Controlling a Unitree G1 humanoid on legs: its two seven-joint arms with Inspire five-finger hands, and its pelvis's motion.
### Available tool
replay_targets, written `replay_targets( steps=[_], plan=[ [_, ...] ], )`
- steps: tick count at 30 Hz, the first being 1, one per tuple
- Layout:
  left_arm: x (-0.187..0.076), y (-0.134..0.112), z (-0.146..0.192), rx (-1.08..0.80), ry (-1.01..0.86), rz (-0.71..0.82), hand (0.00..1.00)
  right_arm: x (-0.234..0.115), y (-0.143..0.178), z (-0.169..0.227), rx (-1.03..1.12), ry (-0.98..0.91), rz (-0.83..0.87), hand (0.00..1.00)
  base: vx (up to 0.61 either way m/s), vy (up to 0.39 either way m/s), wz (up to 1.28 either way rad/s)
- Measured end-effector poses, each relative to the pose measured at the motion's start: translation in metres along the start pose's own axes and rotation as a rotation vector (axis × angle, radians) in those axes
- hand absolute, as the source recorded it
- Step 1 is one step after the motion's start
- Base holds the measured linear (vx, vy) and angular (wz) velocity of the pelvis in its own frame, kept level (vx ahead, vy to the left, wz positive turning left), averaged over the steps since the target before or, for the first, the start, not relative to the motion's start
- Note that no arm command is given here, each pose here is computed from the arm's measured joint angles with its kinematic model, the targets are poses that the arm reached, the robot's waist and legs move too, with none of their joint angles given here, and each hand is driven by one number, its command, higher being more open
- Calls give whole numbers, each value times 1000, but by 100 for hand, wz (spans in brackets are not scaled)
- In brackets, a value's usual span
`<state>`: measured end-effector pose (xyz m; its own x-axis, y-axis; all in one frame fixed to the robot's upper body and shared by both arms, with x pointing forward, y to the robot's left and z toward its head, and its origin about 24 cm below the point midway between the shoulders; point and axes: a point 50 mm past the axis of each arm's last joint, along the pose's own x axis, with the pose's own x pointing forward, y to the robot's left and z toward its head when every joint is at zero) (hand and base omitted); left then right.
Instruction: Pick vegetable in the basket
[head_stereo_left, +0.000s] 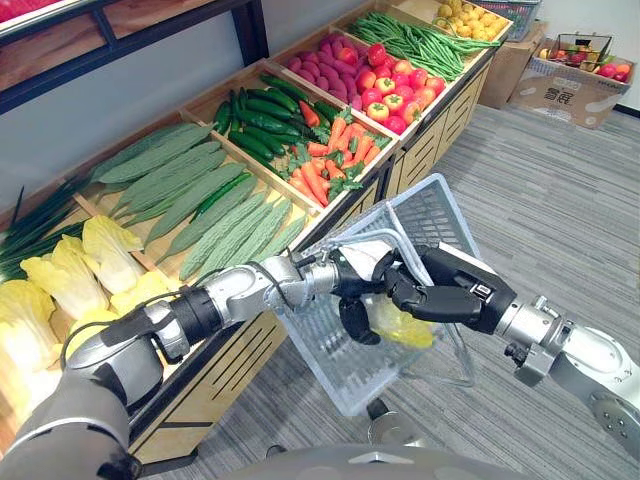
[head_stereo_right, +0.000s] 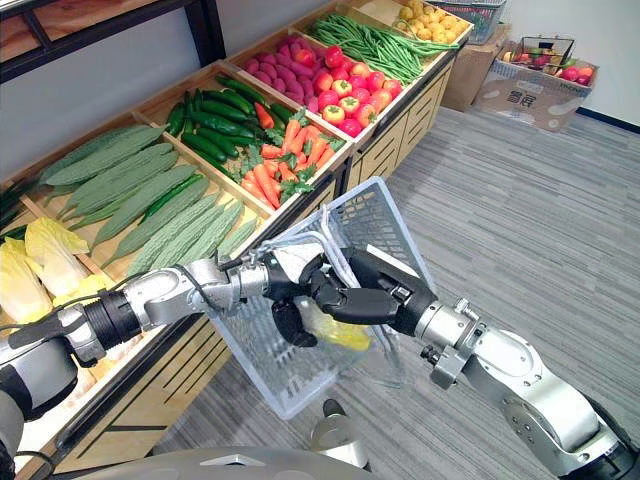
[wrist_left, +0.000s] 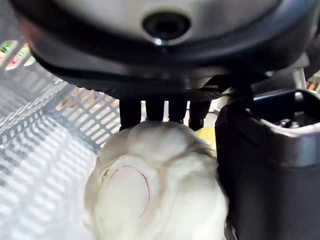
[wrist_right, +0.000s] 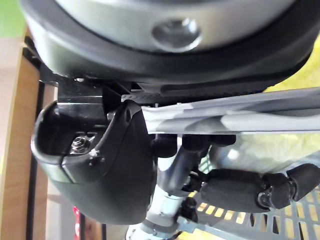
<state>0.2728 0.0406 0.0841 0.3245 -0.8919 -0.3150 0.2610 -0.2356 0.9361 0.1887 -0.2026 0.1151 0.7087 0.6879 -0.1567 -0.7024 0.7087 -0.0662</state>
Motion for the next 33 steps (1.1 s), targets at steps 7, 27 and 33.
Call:
replay_targets(
  steps=[7,27,33],
  plan=[
    [-1,-14,7,11,-40,-108,100,-1,-2,2,-28,20,9,0,-15,-50,-2],
    [-68,22,26,-137,-128,-87,100,-3,-6,7,-38,-2,22,0,-18,-21,8],
    [-94,42,29,-177,-117,-35,100,-4,-7,6,-23,-11,15,0,-36,-40,14]
  ],
)
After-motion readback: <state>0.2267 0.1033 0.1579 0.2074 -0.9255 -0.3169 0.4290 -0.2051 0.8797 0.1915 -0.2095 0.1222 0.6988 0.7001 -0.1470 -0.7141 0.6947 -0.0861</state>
